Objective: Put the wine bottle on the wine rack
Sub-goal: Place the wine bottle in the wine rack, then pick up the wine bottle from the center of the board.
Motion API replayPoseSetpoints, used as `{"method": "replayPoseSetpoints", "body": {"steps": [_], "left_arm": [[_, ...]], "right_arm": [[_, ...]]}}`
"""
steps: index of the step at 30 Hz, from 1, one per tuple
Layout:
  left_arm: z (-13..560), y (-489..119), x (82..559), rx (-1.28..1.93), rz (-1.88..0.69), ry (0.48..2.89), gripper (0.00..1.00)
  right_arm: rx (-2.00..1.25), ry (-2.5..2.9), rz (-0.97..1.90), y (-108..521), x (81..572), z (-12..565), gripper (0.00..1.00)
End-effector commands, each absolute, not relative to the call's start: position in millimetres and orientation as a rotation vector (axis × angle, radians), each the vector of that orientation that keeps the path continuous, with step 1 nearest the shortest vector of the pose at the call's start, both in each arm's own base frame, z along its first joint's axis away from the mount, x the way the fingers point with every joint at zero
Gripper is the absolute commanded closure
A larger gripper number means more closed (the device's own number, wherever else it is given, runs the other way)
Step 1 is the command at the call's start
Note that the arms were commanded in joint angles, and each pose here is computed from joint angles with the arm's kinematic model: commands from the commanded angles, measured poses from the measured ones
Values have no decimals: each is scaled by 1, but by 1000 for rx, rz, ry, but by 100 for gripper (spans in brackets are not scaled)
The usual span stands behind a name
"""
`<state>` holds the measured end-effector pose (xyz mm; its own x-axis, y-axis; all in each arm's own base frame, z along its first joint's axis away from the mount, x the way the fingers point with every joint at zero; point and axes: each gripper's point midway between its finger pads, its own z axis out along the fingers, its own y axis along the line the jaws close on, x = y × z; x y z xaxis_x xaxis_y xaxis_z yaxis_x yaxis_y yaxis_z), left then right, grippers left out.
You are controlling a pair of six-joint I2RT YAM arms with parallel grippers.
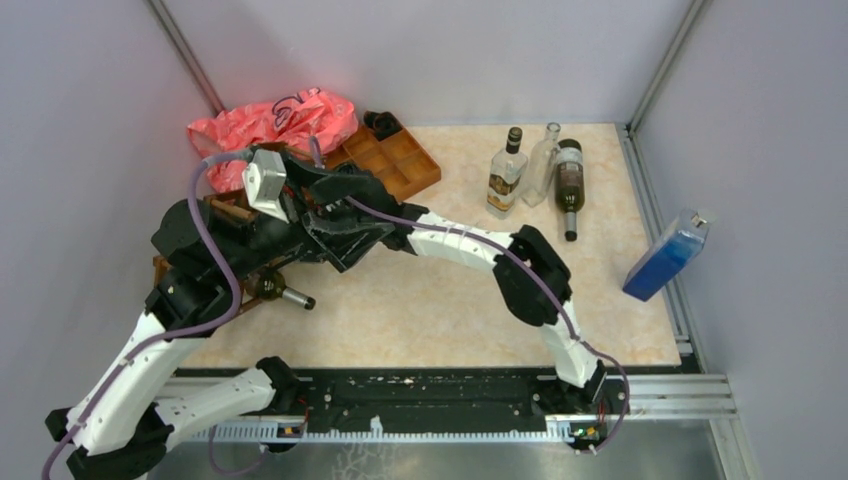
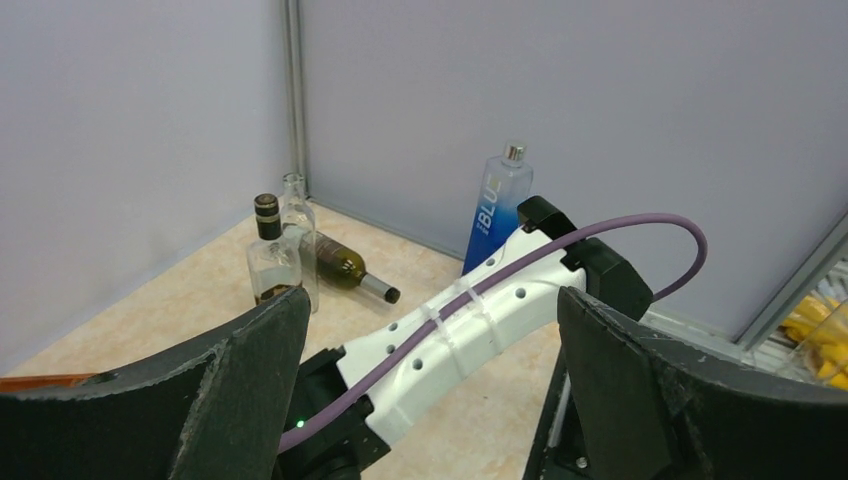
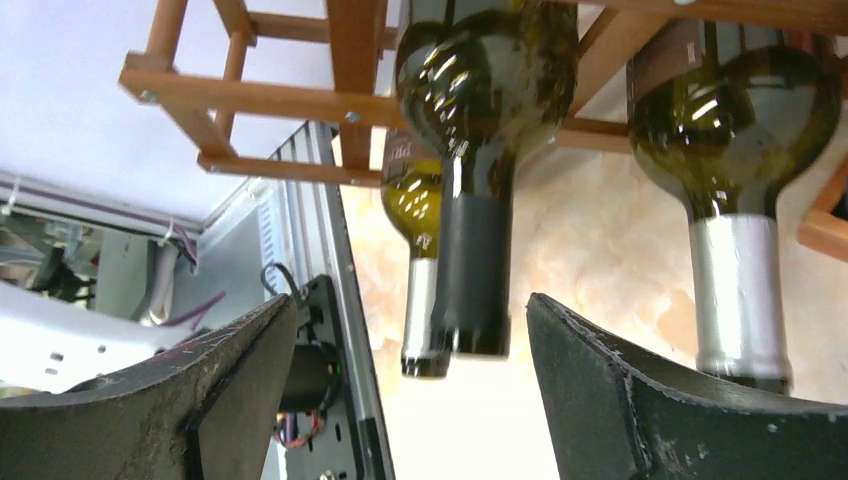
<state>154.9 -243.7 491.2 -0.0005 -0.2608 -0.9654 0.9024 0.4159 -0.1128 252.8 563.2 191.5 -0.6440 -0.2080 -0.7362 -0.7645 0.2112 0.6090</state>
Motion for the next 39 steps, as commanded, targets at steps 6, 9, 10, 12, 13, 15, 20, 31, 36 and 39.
{"method": "replayPoseSetpoints", "body": {"steps": [6,9,10,12,13,15,20,31,36,39], "left_arm": [[544,-241,163,452,-1166,1186,1],[565,-238,181,282,-1203,1173,1],[574,-237,187,232,-1218,1160,1],[585,-241,200,150,-1237,1184,1],[591,-246,209,112,-1252,1212,1],[598,-252,222,42,-1270,1250,1],[614,-265,237,-45,-1314,1304,1],[631,-251,257,-81,-1138,1278,1],[656,-274,250,23,-1224,1250,1],[641,-291,229,133,-1341,1289,1]], "right_arm": [[-915,1678,1328,485,233,293,15],[-915,1666,1248,444,222,291,15],[-916,1659,1220,431,218,289,14],[-905,1656,1163,407,214,286,14],[-900,1663,1138,396,212,283,14],[-880,1671,1089,375,211,281,14],[-812,1655,984,335,215,277,9],[-730,1710,935,324,246,268,5],[-702,1731,940,323,258,275,5],[-692,1719,904,315,257,278,5]]}}
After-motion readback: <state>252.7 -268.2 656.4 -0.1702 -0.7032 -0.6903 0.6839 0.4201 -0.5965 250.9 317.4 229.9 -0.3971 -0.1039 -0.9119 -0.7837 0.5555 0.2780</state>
